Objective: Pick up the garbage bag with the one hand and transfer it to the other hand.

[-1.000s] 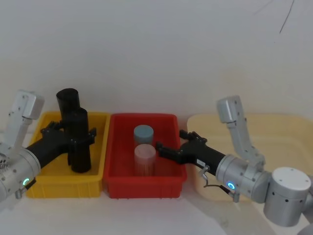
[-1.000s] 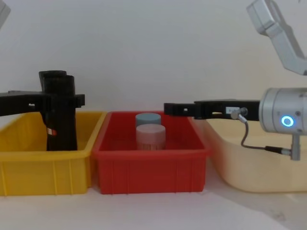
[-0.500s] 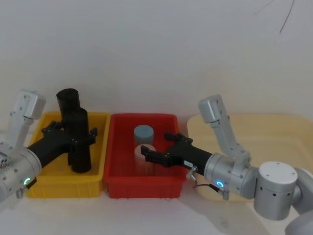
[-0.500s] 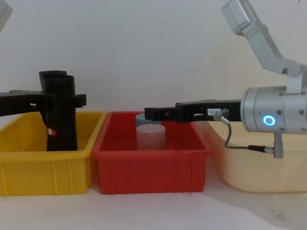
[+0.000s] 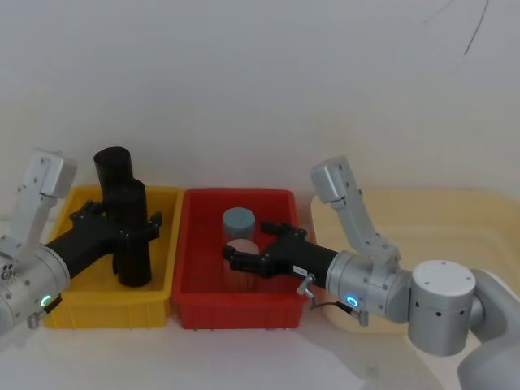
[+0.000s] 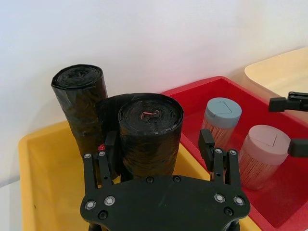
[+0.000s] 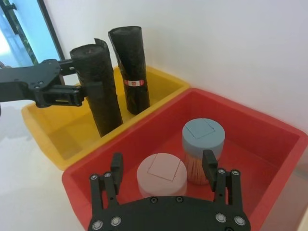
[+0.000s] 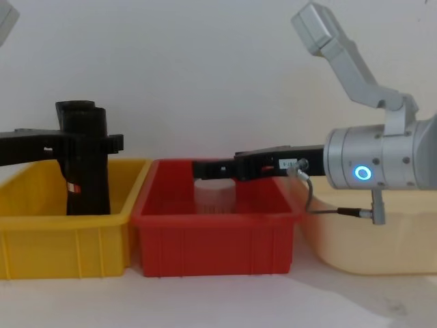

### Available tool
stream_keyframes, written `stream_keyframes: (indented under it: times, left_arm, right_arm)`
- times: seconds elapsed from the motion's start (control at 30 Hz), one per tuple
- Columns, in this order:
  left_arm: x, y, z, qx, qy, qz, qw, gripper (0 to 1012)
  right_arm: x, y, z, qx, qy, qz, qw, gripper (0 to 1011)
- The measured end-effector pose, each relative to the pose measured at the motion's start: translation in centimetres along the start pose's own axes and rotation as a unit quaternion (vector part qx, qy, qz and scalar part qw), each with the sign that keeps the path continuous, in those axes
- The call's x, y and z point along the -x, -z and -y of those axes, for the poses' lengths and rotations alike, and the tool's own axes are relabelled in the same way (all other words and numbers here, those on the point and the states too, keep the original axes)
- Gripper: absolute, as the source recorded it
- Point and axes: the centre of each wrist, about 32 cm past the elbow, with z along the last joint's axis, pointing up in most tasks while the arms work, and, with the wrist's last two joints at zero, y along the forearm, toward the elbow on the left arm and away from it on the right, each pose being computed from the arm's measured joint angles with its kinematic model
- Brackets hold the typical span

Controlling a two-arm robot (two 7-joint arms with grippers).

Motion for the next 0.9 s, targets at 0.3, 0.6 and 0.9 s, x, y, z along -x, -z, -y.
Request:
stream_keyframes:
  times: [0.3,0.6,0.9]
  left_arm:
    - [0.00,-0.02,0.01,0.000,0.000,0.000,1.0000,1002]
    - [0.00,-0.02,0.01,0.000,0.000,0.000,1.0000,1002]
    - [0.00,-0.02,0.01,0.000,0.000,0.000,1.0000,988]
  right_arm:
    - [-0.4,0.1,-0.8,0.015,-0.003,0.009,0.9998,1004]
    - [-0.5,0.2,-1.0,0.030,-0.011,0.015,0.9994,1004]
    - [-0.5,0.4,-1.2,0.038,-0.014,0.018,0.9990,996]
